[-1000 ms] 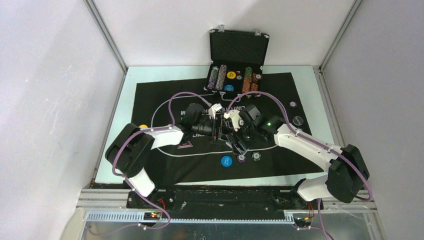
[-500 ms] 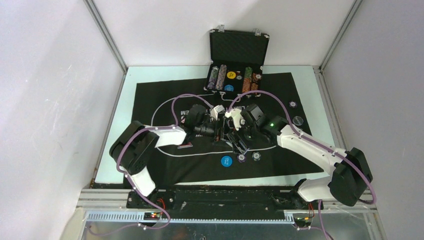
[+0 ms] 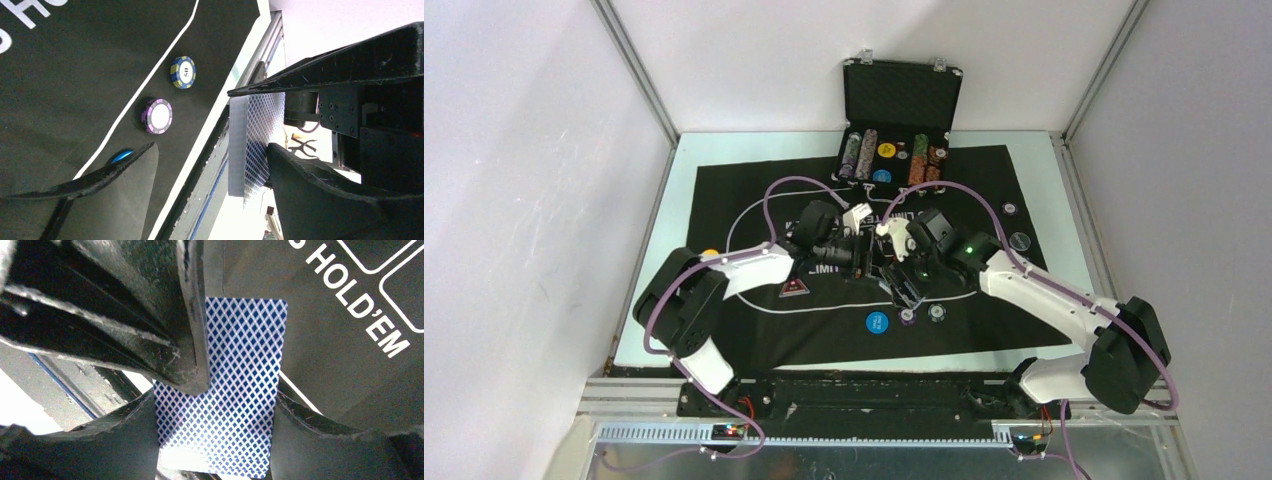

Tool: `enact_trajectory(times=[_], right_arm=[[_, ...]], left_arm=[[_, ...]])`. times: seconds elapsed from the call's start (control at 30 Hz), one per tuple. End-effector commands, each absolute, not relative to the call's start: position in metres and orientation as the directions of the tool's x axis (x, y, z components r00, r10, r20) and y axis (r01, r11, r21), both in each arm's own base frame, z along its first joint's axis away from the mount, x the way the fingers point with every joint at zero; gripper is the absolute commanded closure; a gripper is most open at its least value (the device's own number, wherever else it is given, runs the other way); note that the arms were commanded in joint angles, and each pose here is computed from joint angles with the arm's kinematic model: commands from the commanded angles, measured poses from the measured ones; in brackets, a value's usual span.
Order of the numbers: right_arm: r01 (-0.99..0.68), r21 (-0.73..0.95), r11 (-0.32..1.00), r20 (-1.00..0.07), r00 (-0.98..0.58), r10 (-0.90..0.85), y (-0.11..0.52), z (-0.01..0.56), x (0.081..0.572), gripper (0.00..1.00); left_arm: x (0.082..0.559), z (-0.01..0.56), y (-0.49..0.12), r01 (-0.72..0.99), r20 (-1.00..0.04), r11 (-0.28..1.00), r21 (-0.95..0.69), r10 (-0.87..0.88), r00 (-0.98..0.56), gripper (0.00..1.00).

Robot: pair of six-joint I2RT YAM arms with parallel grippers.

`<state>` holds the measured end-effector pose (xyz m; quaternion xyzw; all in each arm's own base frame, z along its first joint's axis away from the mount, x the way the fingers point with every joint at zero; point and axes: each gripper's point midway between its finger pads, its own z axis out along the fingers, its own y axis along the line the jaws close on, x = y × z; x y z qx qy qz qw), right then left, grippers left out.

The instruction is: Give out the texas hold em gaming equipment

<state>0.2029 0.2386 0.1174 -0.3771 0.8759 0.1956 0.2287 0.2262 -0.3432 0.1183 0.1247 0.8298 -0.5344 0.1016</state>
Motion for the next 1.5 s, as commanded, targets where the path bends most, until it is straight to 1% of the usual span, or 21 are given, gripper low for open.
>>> enact_trajectory(times=[0.0, 0.33, 0.47, 0.53, 0.6, 0.67, 0.7, 0.8, 0.87, 1.03, 1.27, 1.37, 1.43, 1.47], right_arm=[[-0.767, 0.168, 0.619, -0.669, -0.55, -0.5, 0.254, 0.159, 0.214, 1.0], [-0.763, 0.16, 0.626, -0.67, -0.55, -0.498, 0.252, 0.157, 0.215, 1.0], [-0.757, 0.153, 0.636, -0.665, -0.554, -0.5, 0.25, 0.155, 0.216, 1.0], [-0.752, 0.147, 0.642, -0.662, -0.557, -0.501, 0.249, 0.154, 0.216, 1.0], [-0.751, 0.145, 0.644, -0.663, -0.557, -0.5, 0.248, 0.153, 0.217, 1.0], [-0.752, 0.144, 0.644, -0.664, -0.556, -0.5, 0.248, 0.154, 0.217, 1.0], [-0.751, 0.144, 0.644, -0.663, -0.557, -0.5, 0.248, 0.153, 0.217, 1.0], [-0.75, 0.142, 0.646, -0.666, -0.555, -0.498, 0.247, 0.153, 0.217, 1.0], [-0.749, 0.142, 0.647, -0.67, -0.554, -0.494, 0.246, 0.154, 0.217, 1.0], [-0.749, 0.144, 0.647, -0.673, -0.553, -0.491, 0.246, 0.155, 0.217, 1.0], [-0.747, 0.144, 0.649, -0.673, -0.555, -0.49, 0.245, 0.154, 0.217, 1.0], [-0.746, 0.144, 0.65, -0.673, -0.556, -0.489, 0.245, 0.153, 0.217, 1.0], [-0.745, 0.144, 0.651, -0.673, -0.556, -0.488, 0.245, 0.153, 0.217, 1.0], [-0.745, 0.144, 0.652, -0.674, -0.556, -0.487, 0.245, 0.154, 0.217, 1.0]], left_arm=[[0.239, 0.113, -0.329, 0.349, -0.357, 0.485, -0.802, 0.078, -0.931, 0.16], [0.246, 0.138, -0.332, 0.397, -0.418, 0.459, -0.795, 0.061, -0.907, 0.17], [0.251, 0.157, -0.339, 0.422, -0.442, 0.414, -0.807, 0.05, -0.896, 0.2], [0.255, 0.162, -0.34, 0.434, -0.462, 0.418, -0.798, 0.039, -0.886, 0.21], [0.257, 0.166, -0.34, 0.445, -0.477, 0.423, -0.789, 0.032, -0.878, 0.24], [0.259, 0.167, -0.34, 0.447, -0.48, 0.425, -0.787, 0.034, -0.877, 0.29], [0.258, 0.166, -0.34, 0.443, -0.474, 0.429, -0.787, 0.038, -0.88, 0.33], [0.26, 0.163, -0.338, 0.438, -0.473, 0.448, -0.78, 0.037, -0.88, 0.4], [0.261, 0.164, -0.336, 0.442, -0.481, 0.456, -0.773, 0.034, -0.876, 0.46], [0.262, 0.165, -0.331, 0.441, -0.488, 0.484, -0.756, 0.033, -0.872, 0.48], [0.26, 0.175, -0.33, 0.457, -0.507, 0.478, -0.75, 0.028, -0.862, 0.47], [0.259, 0.183, -0.331, 0.468, -0.516, 0.453, -0.759, 0.02, -0.856, 0.47], [0.257, 0.187, -0.333, 0.472, -0.515, 0.432, -0.768, 0.021, -0.857, 0.49], [0.256, 0.188, -0.333, 0.473, -0.515, 0.429, -0.77, 0.022, -0.857, 0.52]])
